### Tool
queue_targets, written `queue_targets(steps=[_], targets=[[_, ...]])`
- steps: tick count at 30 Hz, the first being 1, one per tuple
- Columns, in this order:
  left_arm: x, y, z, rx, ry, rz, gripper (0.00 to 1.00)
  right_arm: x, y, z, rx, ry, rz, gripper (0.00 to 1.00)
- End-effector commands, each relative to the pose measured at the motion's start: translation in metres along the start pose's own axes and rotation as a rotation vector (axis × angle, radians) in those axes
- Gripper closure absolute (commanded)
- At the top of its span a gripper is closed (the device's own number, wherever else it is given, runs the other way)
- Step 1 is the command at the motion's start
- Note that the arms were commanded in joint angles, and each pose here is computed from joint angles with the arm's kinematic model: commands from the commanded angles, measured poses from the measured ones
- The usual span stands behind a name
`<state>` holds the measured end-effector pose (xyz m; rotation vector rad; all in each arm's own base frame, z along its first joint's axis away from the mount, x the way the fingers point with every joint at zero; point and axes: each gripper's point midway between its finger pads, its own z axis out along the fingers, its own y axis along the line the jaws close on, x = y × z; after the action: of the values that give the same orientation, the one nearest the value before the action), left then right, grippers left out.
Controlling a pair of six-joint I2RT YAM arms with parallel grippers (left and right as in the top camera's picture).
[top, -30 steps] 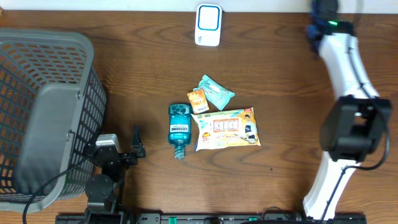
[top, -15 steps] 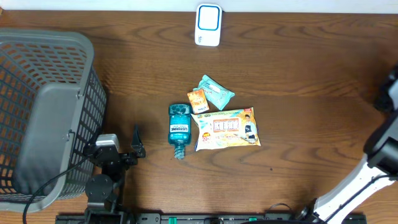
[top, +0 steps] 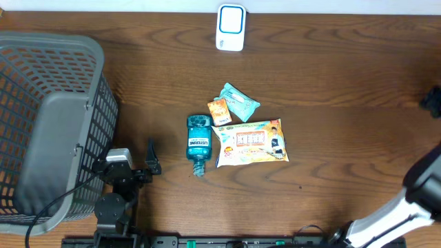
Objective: Scan the item barcode
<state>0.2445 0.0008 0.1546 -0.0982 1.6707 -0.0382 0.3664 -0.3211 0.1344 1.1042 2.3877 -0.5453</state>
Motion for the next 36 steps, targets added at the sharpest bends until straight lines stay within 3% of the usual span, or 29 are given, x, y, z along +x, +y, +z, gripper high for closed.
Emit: queue_targets(steps=[1,5,8,11,14,17,21,28,36], targets=[[0.016,0.007,0.001,-0.033,0.045,-0.003,0.01,-0.023,0.068,-0.114,-0.443,-0.102,0.098,0.01],[0.016,0.007,0.001,-0.033,0.045,-0.003,0.0,0.018,0.132,-0.215,-0.799,-0.022,0.006,0.01],[0.016,0.007,0.001,-0.033,0.045,-0.003,0.0,0.068,0.166,-0.257,-0.88,0.06,-0.154,0.01],[0.016,0.007,0.001,-0.033,0.045,-0.003,0.0,0.13,0.196,-0.284,-0.929,0.079,-0.527,0.01],[0.016,0.007,0.001,-0.033,0.045,-0.003,0.0,0.206,0.212,-0.303,-1.005,0.069,-1.065,0.01],[0.016,0.007,0.001,-0.033,0.045,-0.003,0.0,0.257,0.222,-0.309,-1.068,0.046,-1.364,0.01],[0.016,0.007,0.001,-0.033,0.045,-0.003,0.0,0.297,0.244,-0.293,-1.107,-0.046,-1.541,0.01],[0.016,0.007,0.001,-0.033,0.045,-0.003,0.0,0.343,0.263,-0.269,-1.238,-0.08,-1.544,0.01],[0.016,0.007,0.001,-0.033,0.045,-0.003,0.0,0.383,0.284,-0.254,-1.15,-0.193,-1.656,0.01]])
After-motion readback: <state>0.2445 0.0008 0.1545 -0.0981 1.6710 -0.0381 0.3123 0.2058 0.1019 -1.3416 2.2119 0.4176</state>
